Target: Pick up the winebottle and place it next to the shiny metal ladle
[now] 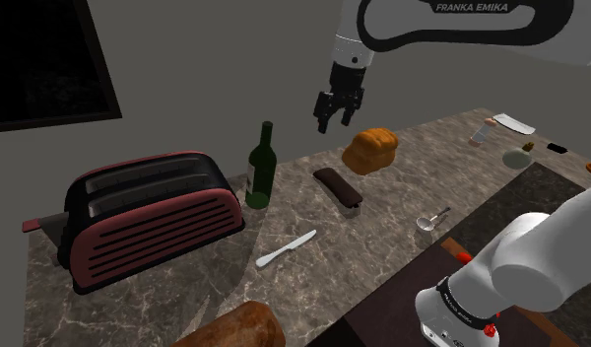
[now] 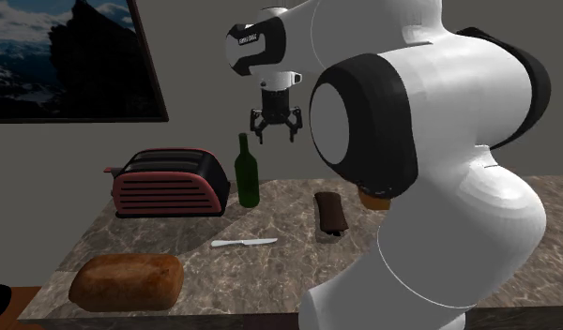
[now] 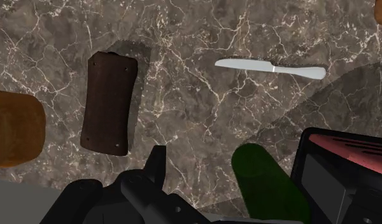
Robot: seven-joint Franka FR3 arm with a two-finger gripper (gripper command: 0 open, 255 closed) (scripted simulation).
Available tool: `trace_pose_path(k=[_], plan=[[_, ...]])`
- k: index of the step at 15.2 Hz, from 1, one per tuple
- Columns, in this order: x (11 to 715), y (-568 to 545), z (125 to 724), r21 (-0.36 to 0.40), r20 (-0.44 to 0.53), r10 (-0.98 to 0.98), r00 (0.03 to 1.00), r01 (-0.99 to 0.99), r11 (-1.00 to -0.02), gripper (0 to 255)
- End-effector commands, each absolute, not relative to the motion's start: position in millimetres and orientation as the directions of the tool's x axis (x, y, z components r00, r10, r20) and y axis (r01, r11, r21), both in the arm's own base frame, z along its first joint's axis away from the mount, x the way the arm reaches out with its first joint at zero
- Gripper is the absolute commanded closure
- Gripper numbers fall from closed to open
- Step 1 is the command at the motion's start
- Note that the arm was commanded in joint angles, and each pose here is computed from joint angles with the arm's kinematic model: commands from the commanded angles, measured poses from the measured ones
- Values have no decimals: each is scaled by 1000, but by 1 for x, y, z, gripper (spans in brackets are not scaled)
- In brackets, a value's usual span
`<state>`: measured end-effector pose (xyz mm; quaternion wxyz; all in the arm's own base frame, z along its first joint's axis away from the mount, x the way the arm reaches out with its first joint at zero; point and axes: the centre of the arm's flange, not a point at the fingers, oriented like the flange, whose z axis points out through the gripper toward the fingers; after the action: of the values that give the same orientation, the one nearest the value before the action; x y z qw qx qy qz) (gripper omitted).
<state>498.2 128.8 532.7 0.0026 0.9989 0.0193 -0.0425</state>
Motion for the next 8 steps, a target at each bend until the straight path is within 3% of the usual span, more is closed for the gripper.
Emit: trace_pose_path(k=[1, 8], plan=[[519, 145, 526, 3, -92, 37, 995, 37, -999, 0], [593, 202, 508, 6, -113, 32, 993, 33, -999, 0]])
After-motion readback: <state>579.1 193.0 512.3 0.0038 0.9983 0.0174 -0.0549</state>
